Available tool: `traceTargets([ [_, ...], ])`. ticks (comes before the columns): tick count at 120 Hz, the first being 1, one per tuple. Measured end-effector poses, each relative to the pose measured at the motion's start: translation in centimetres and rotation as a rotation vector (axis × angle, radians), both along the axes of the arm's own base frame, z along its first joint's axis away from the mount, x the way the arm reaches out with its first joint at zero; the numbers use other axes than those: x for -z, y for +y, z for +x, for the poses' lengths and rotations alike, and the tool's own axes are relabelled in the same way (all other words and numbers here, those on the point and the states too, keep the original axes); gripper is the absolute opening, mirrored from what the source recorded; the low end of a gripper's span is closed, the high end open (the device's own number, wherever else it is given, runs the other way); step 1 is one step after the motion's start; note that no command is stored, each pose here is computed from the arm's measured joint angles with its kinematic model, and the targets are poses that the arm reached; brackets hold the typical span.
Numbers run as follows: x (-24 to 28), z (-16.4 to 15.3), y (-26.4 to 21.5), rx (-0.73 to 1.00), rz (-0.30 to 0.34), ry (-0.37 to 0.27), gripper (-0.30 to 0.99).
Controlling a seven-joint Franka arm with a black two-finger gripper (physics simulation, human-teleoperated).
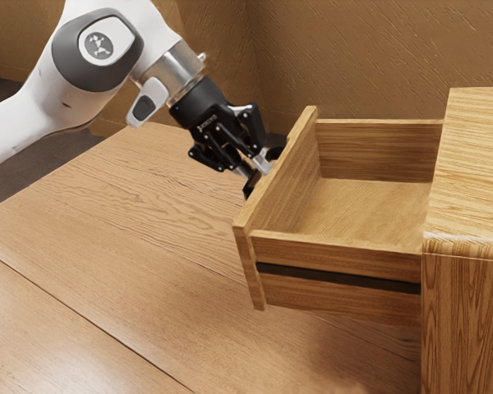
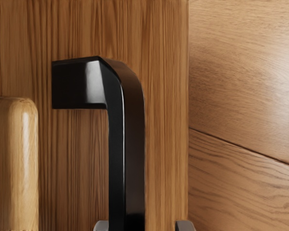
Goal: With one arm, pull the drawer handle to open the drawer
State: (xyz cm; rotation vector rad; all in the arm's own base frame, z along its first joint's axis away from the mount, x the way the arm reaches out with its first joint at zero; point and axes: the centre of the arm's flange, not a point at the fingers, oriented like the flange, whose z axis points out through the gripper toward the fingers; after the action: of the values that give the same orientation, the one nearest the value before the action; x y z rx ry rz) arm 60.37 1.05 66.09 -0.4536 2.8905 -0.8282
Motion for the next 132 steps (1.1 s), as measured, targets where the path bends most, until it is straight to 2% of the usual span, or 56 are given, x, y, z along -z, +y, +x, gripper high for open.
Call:
traceTargets([
  [68, 0.4, -1.3, 5.8, -0.082, 0.005, 0.045, 0.08],
  [102, 0.2, -1.6, 6.0, -0.085, 0.011, 0.049, 0.09],
  [119, -1.3, -2.5, 6.0, -0.094, 0.032, 0.031, 0.08],
  [132, -4.3, -4.4, 5.7, -0.108, 0.067, -0.01, 0.14],
])
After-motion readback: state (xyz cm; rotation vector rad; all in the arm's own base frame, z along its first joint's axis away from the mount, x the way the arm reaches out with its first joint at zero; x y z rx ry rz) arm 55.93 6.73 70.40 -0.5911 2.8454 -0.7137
